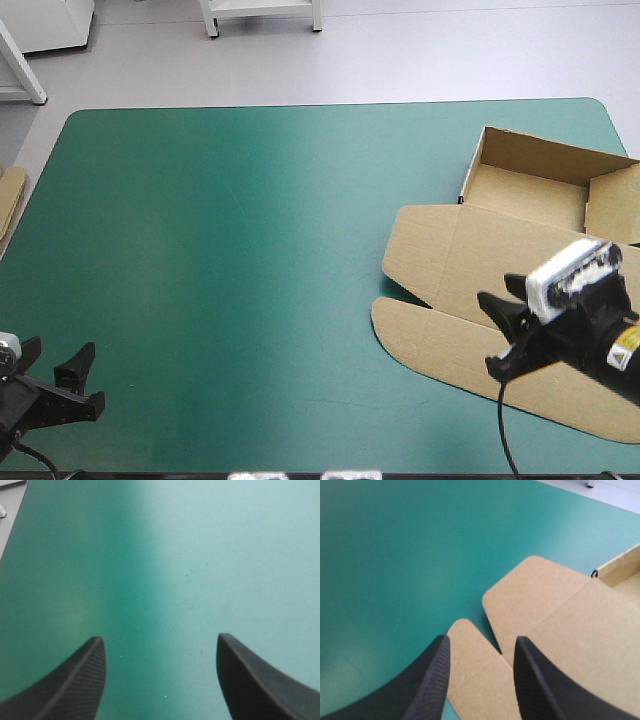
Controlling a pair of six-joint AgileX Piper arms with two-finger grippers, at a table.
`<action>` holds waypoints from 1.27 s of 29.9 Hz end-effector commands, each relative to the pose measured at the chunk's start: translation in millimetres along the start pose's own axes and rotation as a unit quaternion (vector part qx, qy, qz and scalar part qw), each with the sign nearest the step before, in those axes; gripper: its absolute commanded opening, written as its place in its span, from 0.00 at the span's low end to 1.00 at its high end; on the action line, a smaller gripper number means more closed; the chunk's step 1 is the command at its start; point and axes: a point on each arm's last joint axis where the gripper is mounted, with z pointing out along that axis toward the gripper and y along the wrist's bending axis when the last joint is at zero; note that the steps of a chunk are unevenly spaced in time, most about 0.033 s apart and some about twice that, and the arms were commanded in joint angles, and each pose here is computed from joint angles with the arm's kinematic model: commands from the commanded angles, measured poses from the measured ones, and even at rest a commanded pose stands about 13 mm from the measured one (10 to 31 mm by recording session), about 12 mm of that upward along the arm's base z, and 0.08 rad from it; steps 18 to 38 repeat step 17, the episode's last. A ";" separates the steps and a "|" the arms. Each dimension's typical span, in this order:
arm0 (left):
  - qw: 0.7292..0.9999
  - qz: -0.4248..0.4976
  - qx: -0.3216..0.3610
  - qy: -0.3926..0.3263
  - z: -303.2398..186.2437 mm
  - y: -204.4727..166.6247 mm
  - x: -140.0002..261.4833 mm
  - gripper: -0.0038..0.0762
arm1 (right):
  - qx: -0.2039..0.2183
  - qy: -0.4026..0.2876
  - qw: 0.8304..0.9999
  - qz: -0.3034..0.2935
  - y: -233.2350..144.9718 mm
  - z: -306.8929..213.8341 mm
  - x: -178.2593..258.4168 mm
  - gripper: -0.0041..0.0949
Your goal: Fold the box
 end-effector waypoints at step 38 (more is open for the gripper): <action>0.996 -0.018 0.077 -0.038 45.4 -19.8 60.3 0.57 | 0.001 -0.047 0.999 -0.014 12.3 15.2 129.5 0.12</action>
